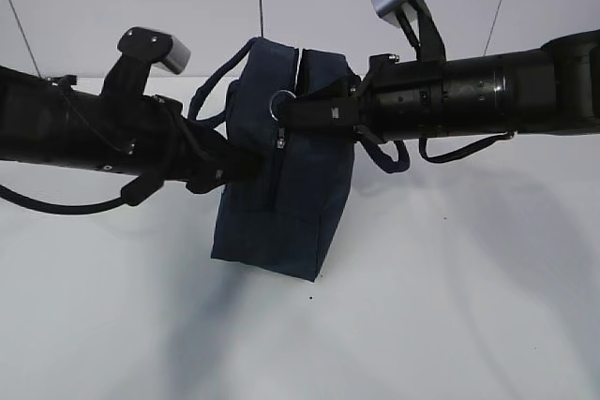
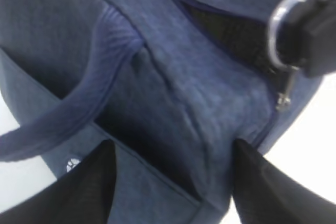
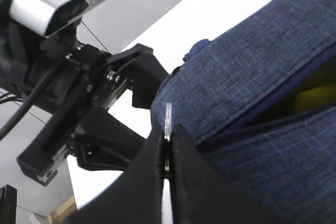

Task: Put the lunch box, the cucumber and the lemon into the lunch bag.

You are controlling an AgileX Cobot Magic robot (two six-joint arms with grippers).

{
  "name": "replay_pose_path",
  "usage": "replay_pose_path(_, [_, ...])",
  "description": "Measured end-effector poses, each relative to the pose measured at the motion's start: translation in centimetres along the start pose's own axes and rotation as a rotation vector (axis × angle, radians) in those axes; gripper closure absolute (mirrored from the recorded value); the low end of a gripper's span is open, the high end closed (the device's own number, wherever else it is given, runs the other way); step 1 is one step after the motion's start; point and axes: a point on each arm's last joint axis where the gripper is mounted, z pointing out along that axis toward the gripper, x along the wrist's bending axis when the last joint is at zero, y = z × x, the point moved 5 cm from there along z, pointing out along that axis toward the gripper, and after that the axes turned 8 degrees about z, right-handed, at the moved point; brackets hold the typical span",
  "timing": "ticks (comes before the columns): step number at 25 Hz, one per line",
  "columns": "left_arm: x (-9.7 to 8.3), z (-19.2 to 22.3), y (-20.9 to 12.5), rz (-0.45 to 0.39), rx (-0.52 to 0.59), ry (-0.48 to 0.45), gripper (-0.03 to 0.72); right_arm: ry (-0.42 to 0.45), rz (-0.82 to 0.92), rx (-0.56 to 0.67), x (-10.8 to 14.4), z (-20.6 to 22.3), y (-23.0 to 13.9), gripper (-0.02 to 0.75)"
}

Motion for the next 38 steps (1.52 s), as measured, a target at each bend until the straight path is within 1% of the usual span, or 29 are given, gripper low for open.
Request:
replay_pose_path(1, [0.0,0.1,0.0,-0.001,0.001,-0.004,0.280,0.000,0.000,0.000,0.0,0.0,0.0,0.738])
replay_pose_path(3, [-0.2,0.1,-0.1,-0.002,-0.001,-0.014,0.383,0.000,0.003,-0.001,0.0,0.0,0.0,0.738])
replay_pose_path(6, [-0.5,0.1,0.1,-0.004,-0.011,-0.039,0.603,0.000,0.005,-0.001,0.0,0.0,0.0,0.738])
replay_pose_path(8, [-0.7,0.1,0.1,-0.004,-0.014,-0.053,0.664,0.000,0.005,-0.001,0.0,0.0,0.0,0.738])
replay_pose_path(9, [-0.8,0.1,0.1,-0.003,-0.015,-0.061,0.678,0.000,0.005,-0.001,0.0,0.0,0.0,0.738])
replay_pose_path(12, [-1.0,0.1,0.0,0.000,-0.009,-0.073,0.691,0.000,0.005,-0.001,0.0,0.0,0.0,0.738])
replay_pose_path(18, [-1.1,0.1,-0.2,-0.011,0.010,-0.084,0.692,0.001,0.004,-0.003,0.0,0.0,0.1,0.738])
replay_pose_path(23, [-1.1,0.1,-0.2,-0.028,0.015,-0.085,0.693,-0.010,-0.028,-0.031,0.0,-0.1,1.8,0.738])
replay_pose_path(29, [-1.1,0.1,0.0,-0.032,0.011,-0.084,0.693,-0.060,-0.050,-0.054,-0.5,-0.1,3.1,0.738])
replay_pose_path(38, [-1.1,0.1,0.0,-0.038,0.012,-0.086,0.694,-0.171,-0.083,-0.088,-1.7,-0.2,4.8,0.738])
